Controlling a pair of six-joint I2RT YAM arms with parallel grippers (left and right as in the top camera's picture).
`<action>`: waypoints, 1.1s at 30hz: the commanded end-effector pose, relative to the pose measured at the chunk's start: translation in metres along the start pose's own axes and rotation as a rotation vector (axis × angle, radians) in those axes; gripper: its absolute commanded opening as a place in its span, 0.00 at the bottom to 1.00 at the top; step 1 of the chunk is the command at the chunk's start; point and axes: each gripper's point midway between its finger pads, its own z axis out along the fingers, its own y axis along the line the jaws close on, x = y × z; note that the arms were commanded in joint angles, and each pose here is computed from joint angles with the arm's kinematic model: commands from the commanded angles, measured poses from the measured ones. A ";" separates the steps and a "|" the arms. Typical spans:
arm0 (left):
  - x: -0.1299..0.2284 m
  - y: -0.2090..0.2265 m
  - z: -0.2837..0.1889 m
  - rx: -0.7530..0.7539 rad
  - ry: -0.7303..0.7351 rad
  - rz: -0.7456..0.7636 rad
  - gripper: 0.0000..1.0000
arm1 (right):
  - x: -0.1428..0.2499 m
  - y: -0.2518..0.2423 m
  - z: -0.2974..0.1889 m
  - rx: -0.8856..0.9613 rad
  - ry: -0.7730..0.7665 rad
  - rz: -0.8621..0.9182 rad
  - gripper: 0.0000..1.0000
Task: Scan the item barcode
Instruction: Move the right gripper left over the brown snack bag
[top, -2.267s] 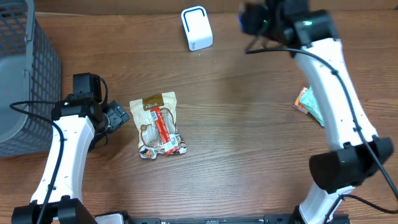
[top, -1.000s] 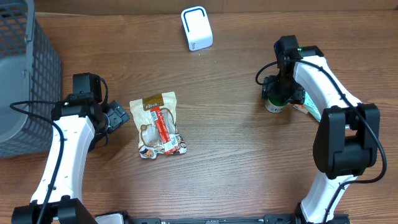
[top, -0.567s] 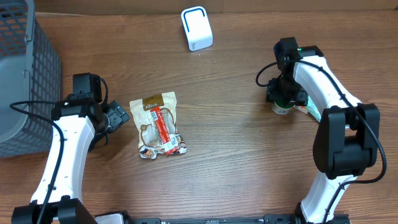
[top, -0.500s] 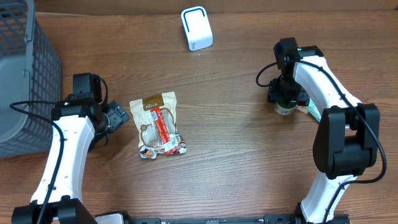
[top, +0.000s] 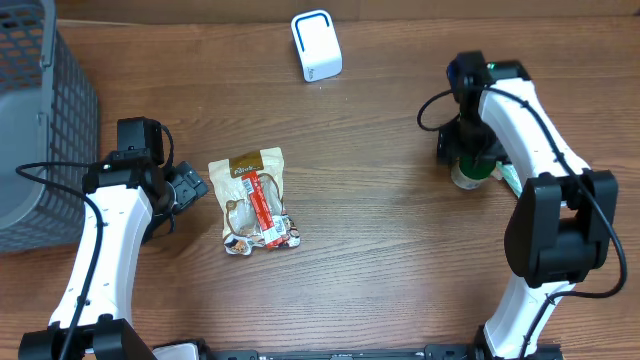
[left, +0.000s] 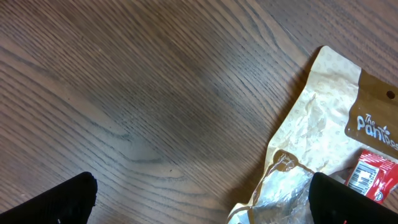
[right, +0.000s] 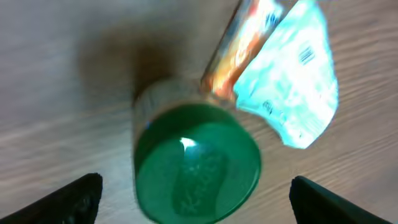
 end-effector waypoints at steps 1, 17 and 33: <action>-0.002 0.002 -0.001 -0.009 -0.010 0.011 1.00 | -0.015 0.000 -0.034 -0.050 -0.063 0.023 1.00; -0.002 0.002 -0.001 -0.009 -0.010 0.011 1.00 | 0.053 0.152 -0.119 -0.710 0.089 -0.296 0.71; -0.002 0.002 -0.001 -0.009 -0.010 0.011 1.00 | 0.136 0.249 -0.136 -0.713 0.079 -0.542 0.55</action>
